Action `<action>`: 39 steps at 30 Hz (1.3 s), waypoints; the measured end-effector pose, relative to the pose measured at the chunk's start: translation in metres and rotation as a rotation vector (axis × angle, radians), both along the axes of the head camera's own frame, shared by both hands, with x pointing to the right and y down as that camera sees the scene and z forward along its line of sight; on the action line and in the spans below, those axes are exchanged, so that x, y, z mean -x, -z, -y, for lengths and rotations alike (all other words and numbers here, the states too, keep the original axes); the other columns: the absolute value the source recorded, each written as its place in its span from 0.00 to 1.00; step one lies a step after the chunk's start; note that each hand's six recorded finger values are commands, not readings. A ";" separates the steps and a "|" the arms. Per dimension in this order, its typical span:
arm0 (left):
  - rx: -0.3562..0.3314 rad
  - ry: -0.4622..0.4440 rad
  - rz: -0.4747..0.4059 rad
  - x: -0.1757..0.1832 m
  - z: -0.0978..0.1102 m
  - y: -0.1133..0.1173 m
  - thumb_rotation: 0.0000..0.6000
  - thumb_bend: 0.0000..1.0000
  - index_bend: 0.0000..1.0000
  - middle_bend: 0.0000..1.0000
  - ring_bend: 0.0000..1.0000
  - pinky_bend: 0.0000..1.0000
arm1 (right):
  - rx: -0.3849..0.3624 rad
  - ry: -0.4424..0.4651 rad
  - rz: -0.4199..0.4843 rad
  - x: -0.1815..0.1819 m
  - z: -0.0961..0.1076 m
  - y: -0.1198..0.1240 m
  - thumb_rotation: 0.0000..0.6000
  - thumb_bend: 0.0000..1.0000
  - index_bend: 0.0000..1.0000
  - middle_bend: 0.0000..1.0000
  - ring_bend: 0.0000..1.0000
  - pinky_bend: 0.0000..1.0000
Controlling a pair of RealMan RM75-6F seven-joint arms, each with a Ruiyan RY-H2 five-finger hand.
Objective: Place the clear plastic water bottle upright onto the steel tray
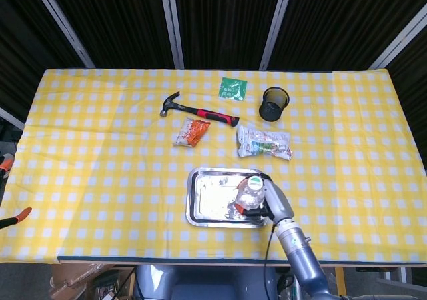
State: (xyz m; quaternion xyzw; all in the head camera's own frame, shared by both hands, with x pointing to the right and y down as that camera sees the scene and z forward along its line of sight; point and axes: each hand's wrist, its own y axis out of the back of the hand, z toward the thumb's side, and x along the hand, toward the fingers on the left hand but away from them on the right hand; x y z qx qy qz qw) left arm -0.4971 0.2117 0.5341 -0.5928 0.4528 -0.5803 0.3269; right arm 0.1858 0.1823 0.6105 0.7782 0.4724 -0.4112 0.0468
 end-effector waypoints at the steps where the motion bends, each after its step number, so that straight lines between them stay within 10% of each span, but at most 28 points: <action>1: 0.001 -0.002 0.002 -0.001 0.000 0.000 1.00 0.19 0.06 0.00 0.00 0.00 | 0.001 -0.016 -0.012 -0.009 0.001 0.000 1.00 0.47 0.73 0.61 0.29 0.00; 17: 0.018 -0.022 0.017 -0.012 -0.003 -0.008 1.00 0.19 0.06 0.00 0.00 0.00 | -0.027 -0.220 -0.118 -0.190 -0.007 0.023 1.00 0.47 0.73 0.61 0.29 0.00; 39: 0.026 -0.019 0.002 -0.008 -0.001 -0.008 1.00 0.19 0.06 0.00 0.00 0.00 | 0.038 0.053 0.058 -0.003 -0.002 -0.034 1.00 0.47 0.73 0.61 0.29 0.00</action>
